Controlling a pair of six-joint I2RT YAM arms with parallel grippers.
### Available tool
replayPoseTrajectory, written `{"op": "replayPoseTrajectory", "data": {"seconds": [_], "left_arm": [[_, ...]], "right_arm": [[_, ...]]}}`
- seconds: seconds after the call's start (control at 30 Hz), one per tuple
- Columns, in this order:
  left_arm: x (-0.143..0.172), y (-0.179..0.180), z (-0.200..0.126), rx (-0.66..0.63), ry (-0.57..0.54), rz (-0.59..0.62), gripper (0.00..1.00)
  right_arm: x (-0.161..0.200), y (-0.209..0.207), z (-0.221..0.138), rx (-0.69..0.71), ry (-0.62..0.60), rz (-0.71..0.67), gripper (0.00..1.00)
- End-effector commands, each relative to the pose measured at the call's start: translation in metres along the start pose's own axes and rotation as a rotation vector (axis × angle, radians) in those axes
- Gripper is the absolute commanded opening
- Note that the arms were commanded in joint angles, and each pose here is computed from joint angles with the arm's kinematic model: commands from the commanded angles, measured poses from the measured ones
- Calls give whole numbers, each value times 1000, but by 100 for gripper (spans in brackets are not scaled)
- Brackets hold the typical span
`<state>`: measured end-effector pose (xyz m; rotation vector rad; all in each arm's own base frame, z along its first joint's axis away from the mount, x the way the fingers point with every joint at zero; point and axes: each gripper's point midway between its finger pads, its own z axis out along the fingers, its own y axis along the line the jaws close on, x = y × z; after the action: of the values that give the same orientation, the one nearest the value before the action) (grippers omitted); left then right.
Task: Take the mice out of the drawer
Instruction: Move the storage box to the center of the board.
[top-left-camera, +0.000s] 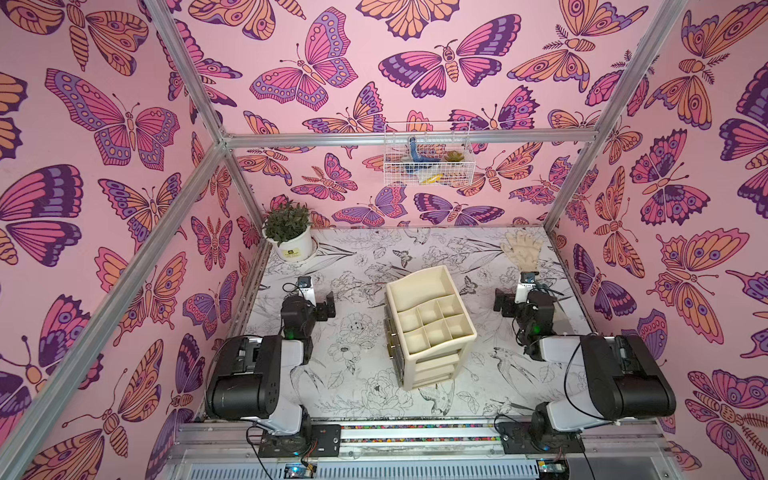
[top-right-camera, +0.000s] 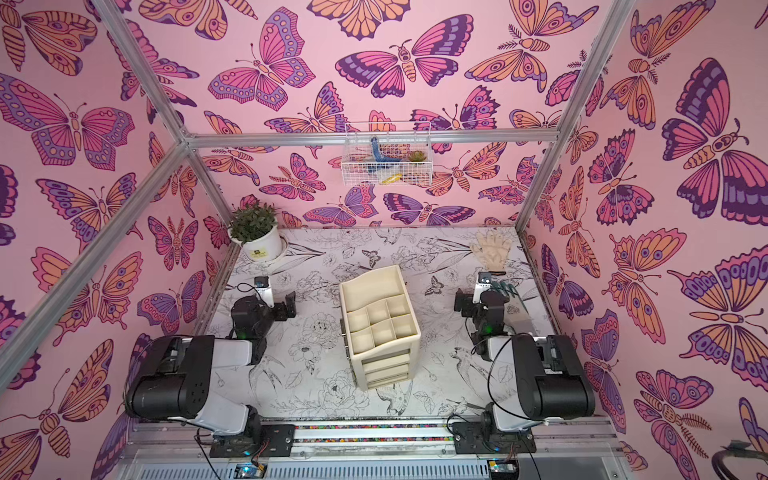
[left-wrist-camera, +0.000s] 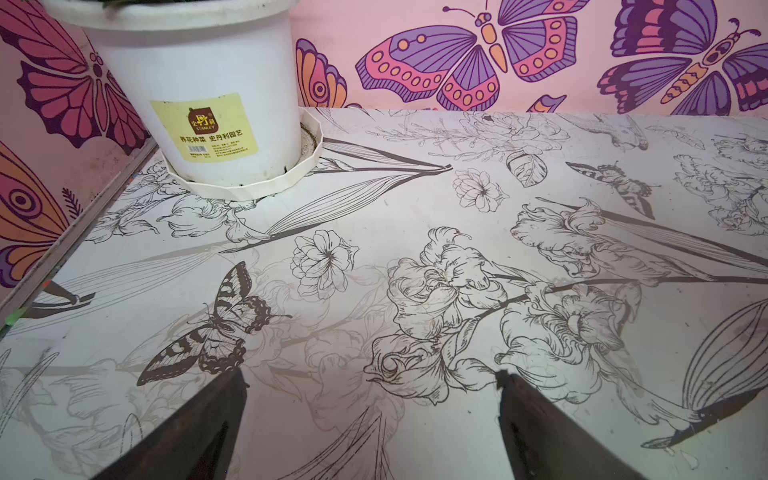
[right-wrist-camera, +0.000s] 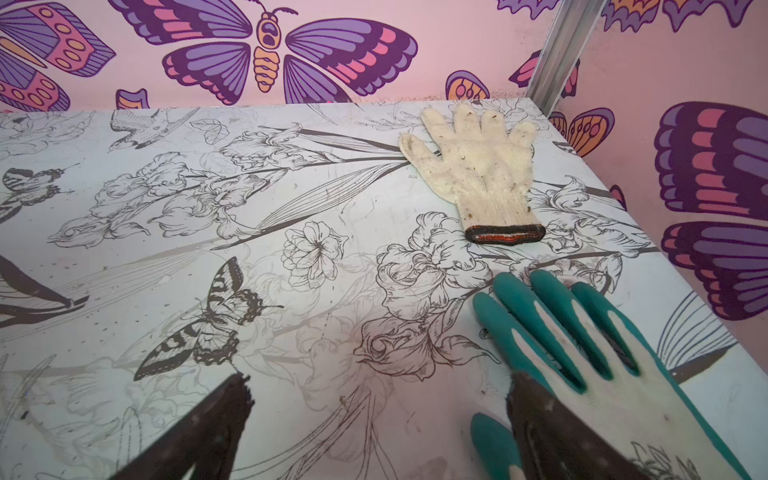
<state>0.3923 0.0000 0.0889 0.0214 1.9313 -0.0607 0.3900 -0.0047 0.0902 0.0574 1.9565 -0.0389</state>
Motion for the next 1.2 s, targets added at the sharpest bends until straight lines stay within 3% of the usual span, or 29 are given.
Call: {"op": "replayPoseTrajectory", "data": {"seconds": [0.0, 1.0, 1.17], "left_arm": [[0, -1, 0, 8, 3, 9, 99], [-3, -3, 0, 25, -1, 16, 100], [-30, -8, -7, 27, 112, 4, 100]], "right_arm": [[-5, 0, 3, -24, -5, 26, 99], [-7, -1, 3, -22, -12, 25, 99], [-35, 2, -12, 33, 3, -20, 99]]}}
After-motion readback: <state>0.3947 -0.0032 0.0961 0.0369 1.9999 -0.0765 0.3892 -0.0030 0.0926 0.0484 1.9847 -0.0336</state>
